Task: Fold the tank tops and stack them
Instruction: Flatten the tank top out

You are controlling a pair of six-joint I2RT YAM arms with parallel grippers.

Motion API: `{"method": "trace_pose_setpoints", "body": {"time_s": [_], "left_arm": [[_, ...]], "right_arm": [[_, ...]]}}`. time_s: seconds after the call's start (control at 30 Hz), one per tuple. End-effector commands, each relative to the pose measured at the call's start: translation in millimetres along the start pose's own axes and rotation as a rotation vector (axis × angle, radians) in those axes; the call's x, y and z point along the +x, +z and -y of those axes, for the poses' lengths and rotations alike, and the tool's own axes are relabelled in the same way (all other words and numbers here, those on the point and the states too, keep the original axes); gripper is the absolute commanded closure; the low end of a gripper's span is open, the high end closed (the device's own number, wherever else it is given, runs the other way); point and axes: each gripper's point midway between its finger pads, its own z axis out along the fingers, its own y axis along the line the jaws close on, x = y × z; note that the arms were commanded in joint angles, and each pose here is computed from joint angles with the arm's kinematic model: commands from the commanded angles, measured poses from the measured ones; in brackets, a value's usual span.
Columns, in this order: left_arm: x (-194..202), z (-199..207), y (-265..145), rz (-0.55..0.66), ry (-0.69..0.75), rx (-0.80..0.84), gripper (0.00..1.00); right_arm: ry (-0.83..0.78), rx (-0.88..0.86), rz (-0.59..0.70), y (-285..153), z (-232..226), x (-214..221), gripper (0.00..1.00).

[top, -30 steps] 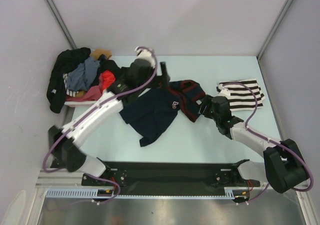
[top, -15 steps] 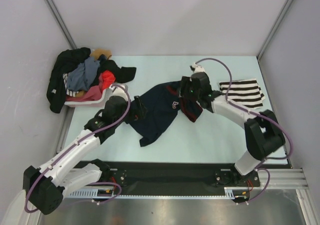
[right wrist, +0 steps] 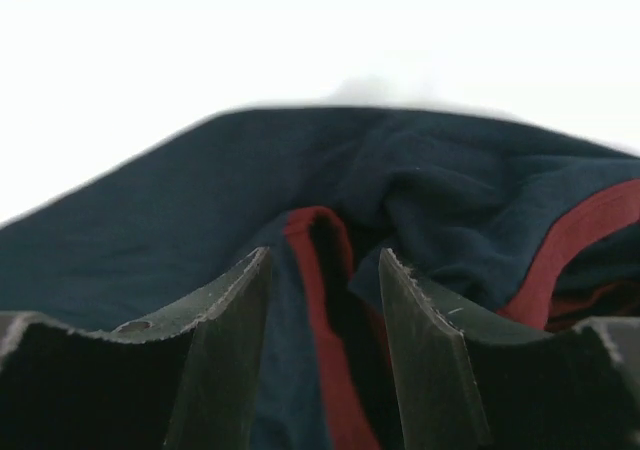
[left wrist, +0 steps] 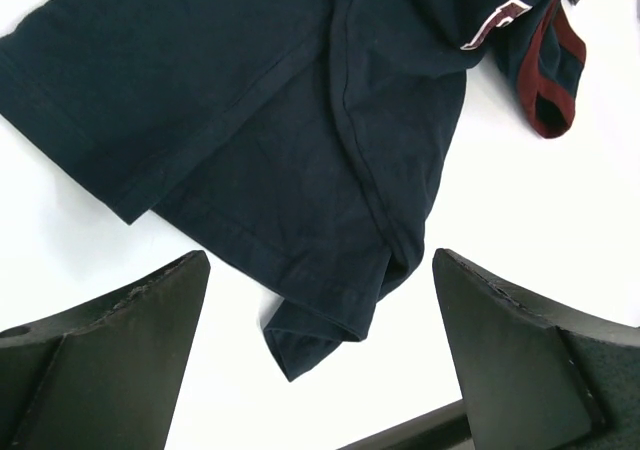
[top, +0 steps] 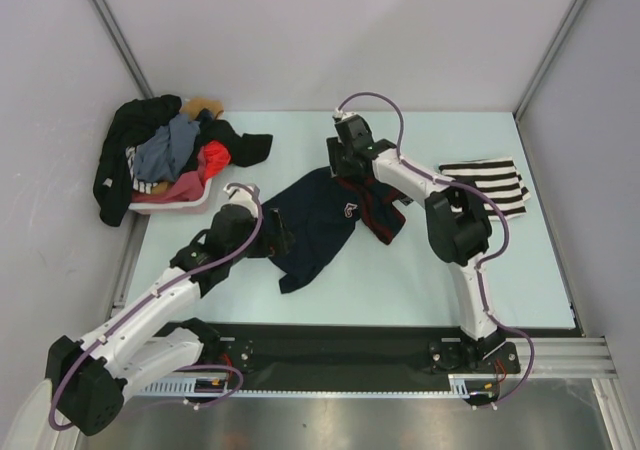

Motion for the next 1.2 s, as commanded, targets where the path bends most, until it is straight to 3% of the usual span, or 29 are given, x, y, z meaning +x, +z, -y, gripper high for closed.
{"method": "trace_pose_setpoints", "body": {"time_s": [0.0,0.5,0.8,1.0,1.17], "left_arm": [[-2.6,6.3,-3.5,0.018,-0.008,0.036,0.0],[1.7,5.3,-1.1,0.013,-0.009,0.04,0.0],[0.9,6.0,-3.7,0.014,-0.014,0.043,0.0],[0.5,7.6,-4.5,0.02,-0.025,0.052,0.0],[2.7,7.1,-3.0,0.014,-0.027,0.052,0.0]], "right_arm": [[-0.058,0.037,-0.041,5.9,4.8,5.1,0.47],[-0.092,-0.05,-0.04,31.5,-14.1,10.5,0.48],[-0.125,-0.05,0.062,9.8,-19.1,-24.4,0.48],[-0.143,-0.036,0.048,14.2,-16.9,-23.3,0.48],[-0.144,-0.052,0.009,26.4,-17.8,-6.5,0.58]]}}
